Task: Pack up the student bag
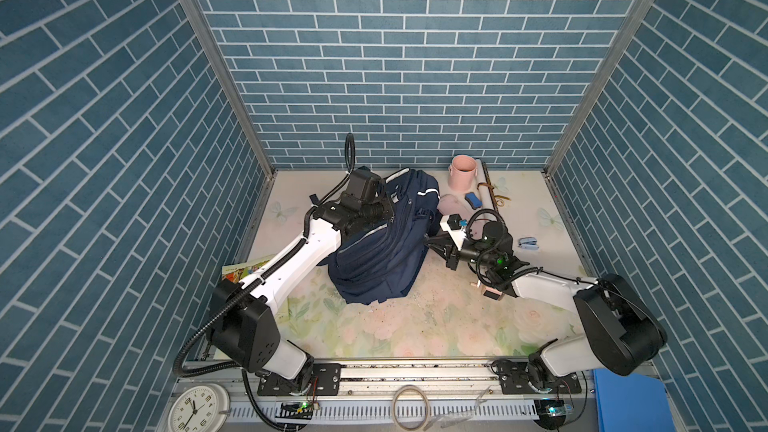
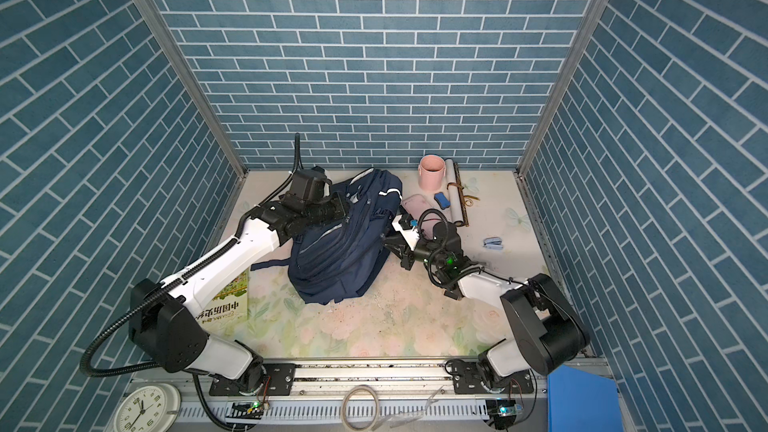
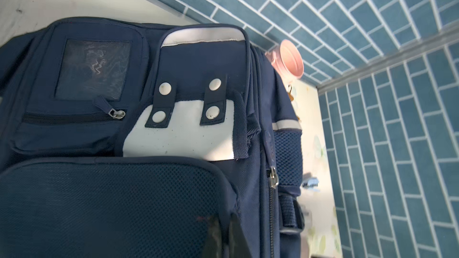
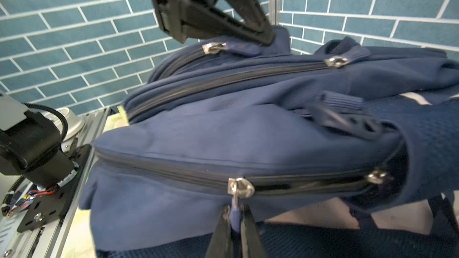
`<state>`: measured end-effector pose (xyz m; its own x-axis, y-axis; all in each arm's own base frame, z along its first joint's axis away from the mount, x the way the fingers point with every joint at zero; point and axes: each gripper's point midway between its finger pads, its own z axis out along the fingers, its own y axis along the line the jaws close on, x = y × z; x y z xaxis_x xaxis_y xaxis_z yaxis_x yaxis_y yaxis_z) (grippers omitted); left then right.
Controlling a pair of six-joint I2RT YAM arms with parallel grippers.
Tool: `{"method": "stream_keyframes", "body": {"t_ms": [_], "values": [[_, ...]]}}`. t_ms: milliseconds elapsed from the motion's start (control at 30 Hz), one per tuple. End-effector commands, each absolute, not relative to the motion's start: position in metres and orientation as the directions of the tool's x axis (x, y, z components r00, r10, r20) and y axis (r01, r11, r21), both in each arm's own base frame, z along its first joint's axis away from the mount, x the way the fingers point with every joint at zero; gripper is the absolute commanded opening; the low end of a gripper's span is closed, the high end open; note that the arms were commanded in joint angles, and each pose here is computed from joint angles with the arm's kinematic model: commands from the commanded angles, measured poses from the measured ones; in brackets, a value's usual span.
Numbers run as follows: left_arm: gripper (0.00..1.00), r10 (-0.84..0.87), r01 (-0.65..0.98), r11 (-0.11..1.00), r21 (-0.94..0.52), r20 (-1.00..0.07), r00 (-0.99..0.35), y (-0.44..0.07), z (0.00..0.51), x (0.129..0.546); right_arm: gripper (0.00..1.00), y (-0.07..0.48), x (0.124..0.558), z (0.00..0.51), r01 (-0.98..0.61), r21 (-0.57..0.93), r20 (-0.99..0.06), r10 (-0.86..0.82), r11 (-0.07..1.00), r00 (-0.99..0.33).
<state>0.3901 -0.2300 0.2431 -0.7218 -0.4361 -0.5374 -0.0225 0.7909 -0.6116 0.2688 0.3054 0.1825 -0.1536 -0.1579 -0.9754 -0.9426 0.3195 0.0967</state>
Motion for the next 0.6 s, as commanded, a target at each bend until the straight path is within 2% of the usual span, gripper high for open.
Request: {"method": "stream_keyframes", "body": {"t_ms": [0,133,267,400,500,533,567], "values": [[0.00,-0.647,-0.021,0.664,-0.748,-0.560,-0.517,-0.221,0.307,0.413,0.00,0.310,0.254,0.177,-0.953,0.003,-0.964,-0.252,0.302,-0.084],[0.00,-0.693,-0.041,0.646,-0.762,-0.564,-0.448,-0.227,0.316,0.416,0.00,0.327,0.228,0.164,-0.971,0.014,-0.941,-0.326,0.238,-0.093],[0.00,-0.748,-0.083,0.614,-0.785,-0.546,-0.378,-0.228,0.313,0.418,0.00,0.339,0.206,0.158,-0.986,-0.039,-0.929,-0.369,0.165,-0.025],[0.00,-0.753,-0.080,0.598,-0.798,-0.525,-0.396,-0.239,0.307,0.425,0.00,0.337,0.216,0.155,-0.976,-0.029,-0.916,-0.396,0.217,-0.061],[0.00,-0.610,0.087,0.677,-0.731,-0.624,-0.488,-0.266,0.313,0.426,0.00,0.331,0.226,0.155,-0.963,0.003,-0.917,-0.384,0.271,-0.111],[0.16,-0.555,0.126,0.707,-0.696,-0.656,-0.511,-0.272,0.312,0.423,0.00,0.328,0.230,0.157,-0.957,0.021,-0.917,-0.376,0.289,-0.134],[0.45,-0.508,0.129,0.738,-0.662,-0.671,-0.540,-0.272,0.303,0.419,0.00,0.325,0.234,0.159,-0.952,0.044,-0.917,-0.365,0.302,-0.158]]}}
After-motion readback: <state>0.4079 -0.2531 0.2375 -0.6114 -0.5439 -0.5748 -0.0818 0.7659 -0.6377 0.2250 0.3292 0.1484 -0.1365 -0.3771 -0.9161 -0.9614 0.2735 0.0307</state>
